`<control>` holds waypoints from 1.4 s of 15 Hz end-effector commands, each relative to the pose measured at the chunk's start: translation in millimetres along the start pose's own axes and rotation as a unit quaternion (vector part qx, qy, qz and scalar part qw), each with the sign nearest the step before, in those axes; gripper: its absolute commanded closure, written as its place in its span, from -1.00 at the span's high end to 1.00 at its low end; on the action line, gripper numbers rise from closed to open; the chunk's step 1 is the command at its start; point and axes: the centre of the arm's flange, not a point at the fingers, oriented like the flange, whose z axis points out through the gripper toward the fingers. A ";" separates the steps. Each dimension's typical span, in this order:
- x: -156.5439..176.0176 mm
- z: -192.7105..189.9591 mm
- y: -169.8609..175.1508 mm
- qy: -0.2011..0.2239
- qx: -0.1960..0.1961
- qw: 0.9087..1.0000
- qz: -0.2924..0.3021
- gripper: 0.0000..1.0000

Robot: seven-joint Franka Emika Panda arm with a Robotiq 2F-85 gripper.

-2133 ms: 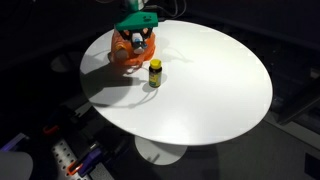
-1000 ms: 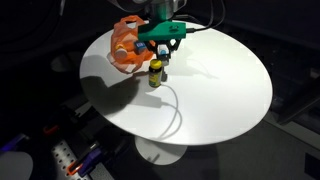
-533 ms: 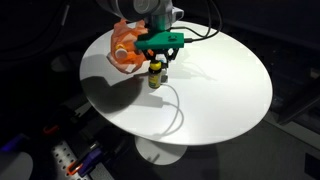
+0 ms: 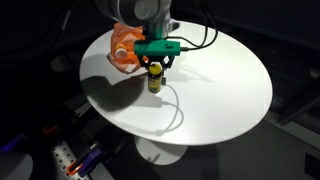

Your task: Remove the white bottle from the plastic bag and put it on the table.

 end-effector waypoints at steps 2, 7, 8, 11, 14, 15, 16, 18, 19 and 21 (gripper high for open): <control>1.5 -24.3 -1.6 -0.002 0.021 1.000 0.010 0.95; 2.6 -60.6 -13.5 -0.020 0.064 0.996 0.050 1.00; 2.3 -69.2 -14.9 -0.029 0.067 0.995 0.062 0.99; 2.2 -98.4 -16.4 -0.055 0.065 0.990 0.113 1.00; 3.1 -129.4 -18.2 -0.072 0.069 0.981 0.168 1.00; 3.4 -139.5 -18.6 -0.077 0.069 0.978 0.184 1.00; 3.4 -151.5 -19.0 -0.080 0.066 0.974 0.201 1.00; 3.7 -172.2 -19.5 -0.082 0.062 0.968 0.227 1.00; 4.0 -184.3 -20.0 -0.080 0.059 0.966 0.238 1.00; 4.1 -201.4 -20.8 -0.076 0.055 0.963 0.254 1.00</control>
